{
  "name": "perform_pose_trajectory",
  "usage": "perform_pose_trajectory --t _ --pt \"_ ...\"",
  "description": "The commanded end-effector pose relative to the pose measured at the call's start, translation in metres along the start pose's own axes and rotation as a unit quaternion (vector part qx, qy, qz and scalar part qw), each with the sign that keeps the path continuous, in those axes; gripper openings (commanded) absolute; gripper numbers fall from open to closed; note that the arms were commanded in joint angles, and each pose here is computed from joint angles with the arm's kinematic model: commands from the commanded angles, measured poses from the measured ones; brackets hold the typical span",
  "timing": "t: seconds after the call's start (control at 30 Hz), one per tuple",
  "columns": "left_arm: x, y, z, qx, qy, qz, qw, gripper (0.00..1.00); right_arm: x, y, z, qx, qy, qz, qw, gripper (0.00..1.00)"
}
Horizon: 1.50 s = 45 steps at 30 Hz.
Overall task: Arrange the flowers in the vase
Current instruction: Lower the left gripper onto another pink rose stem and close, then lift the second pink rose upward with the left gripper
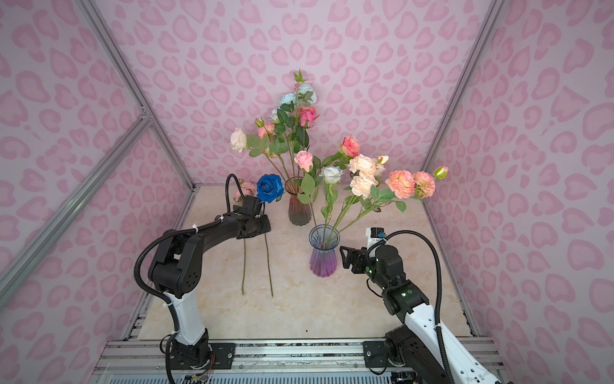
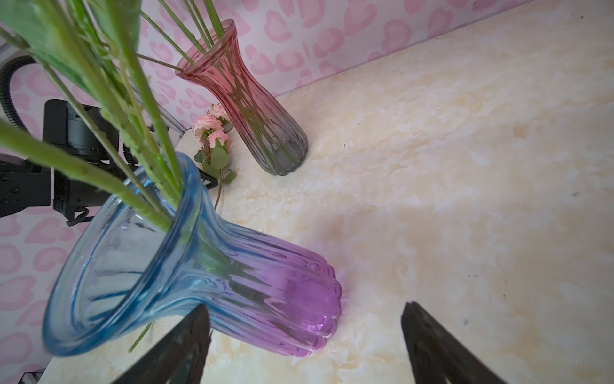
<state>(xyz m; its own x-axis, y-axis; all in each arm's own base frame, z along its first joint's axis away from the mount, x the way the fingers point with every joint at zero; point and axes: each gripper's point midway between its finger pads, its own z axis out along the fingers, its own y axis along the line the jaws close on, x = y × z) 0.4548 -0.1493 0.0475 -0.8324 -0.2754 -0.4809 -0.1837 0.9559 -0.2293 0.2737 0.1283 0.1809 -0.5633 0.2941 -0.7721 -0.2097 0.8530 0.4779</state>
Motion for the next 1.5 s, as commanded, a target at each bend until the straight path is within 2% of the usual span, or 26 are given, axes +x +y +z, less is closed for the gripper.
perform_pose_trajectory --t 0.0,0.23,0.43,0.9,1.17,1.47 --pt "0.009 0.014 0.005 -0.029 0.005 0.006 1.000 0.46 -0.003 0.004 0.002 -0.012 -0.010 -0.001 1.000 0.91" --pt "0.012 0.008 0.015 -0.017 0.015 0.009 1.000 0.39 -0.004 0.005 0.004 -0.019 -0.011 0.010 1.000 0.91" --pt "0.012 0.009 0.018 -0.020 0.017 0.023 0.999 0.23 -0.006 0.006 0.001 -0.020 -0.016 0.011 1.000 0.91" --pt "0.011 0.003 0.007 0.004 0.013 0.038 0.999 0.05 -0.011 0.010 -0.009 -0.026 -0.025 0.010 0.999 0.91" --pt "-0.005 -0.010 -0.037 0.042 -0.025 0.038 0.998 0.04 -0.012 0.013 -0.013 -0.032 -0.028 0.009 0.999 0.91" --pt "-0.027 -0.016 -0.127 0.094 -0.114 0.021 0.989 0.03 -0.015 0.021 -0.016 -0.050 -0.029 0.018 0.998 0.91"
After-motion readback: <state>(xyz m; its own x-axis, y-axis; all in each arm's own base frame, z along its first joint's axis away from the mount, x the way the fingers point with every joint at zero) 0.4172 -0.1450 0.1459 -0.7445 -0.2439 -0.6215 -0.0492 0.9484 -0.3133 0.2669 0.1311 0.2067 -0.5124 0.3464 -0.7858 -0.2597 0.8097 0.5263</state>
